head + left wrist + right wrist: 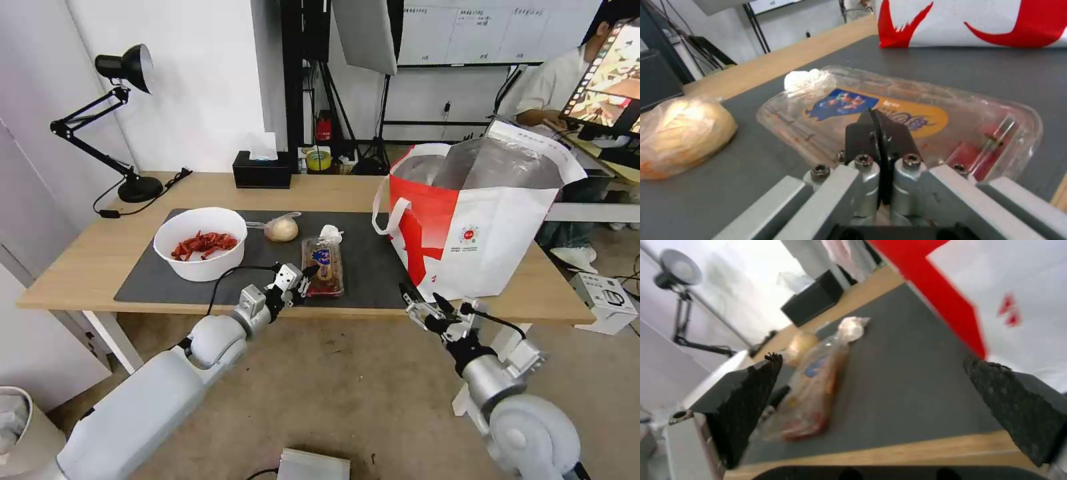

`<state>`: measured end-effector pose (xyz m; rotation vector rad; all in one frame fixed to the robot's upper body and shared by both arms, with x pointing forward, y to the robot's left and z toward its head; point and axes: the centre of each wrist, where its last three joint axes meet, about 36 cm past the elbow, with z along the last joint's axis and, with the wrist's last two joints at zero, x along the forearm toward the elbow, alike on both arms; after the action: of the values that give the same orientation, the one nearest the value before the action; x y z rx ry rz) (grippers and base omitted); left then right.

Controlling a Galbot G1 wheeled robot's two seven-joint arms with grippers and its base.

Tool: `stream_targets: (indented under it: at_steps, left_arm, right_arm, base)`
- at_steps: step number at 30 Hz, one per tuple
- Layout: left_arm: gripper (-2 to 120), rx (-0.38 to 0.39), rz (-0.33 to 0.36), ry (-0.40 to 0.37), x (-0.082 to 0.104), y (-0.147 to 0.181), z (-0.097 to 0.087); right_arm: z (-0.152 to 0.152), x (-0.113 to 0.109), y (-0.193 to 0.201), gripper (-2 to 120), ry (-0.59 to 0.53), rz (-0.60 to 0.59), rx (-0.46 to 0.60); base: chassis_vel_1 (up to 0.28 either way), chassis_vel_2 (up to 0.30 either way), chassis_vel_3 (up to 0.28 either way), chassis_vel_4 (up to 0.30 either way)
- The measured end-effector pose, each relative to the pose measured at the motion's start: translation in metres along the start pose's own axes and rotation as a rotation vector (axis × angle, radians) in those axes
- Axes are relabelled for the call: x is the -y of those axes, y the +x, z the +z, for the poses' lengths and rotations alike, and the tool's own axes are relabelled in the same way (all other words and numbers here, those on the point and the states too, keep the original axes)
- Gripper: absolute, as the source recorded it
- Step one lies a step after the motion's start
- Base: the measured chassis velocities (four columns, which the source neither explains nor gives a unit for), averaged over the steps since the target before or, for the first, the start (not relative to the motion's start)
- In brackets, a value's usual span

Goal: Pick up the trash from the table and place it into the takeout bag.

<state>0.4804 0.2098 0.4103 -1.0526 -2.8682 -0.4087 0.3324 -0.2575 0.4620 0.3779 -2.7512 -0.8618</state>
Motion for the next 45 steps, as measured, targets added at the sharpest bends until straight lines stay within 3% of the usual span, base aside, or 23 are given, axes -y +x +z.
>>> stream_targets:
  at_steps: [6,22,31,45]
  left_arm:
    - [0,-0.01,-0.003,-0.004,-0.003,0.005,0.002]
    - [0,-0.012,0.023,0.014,0.006,0.007,0.008]
    - [0,-0.003,0.029,0.012,0.007,0.006,0.006]
    - [0,0.0,0.02,0.013,0.0,0.006,0.007]
  right_arm:
    - [-0.006,0.0,-0.022,100,-0.099,-0.022,-0.05]
    - [-0.007,-0.009,-0.079,100,-0.18,-0.049,-0.146]
    - [-0.019,-0.02,-0.106,100,-0.177,-0.091,-0.156]
    - [-0.036,-0.043,-0.176,100,-0.103,-0.04,-0.346]
  base:
    - [0.0,0.0,0.0,0.0]
    - [0.0,0.0,0.0,0.0]
    - [0.0,0.0,0.0,0.0]
    - [0.0,0.0,0.0,0.0]
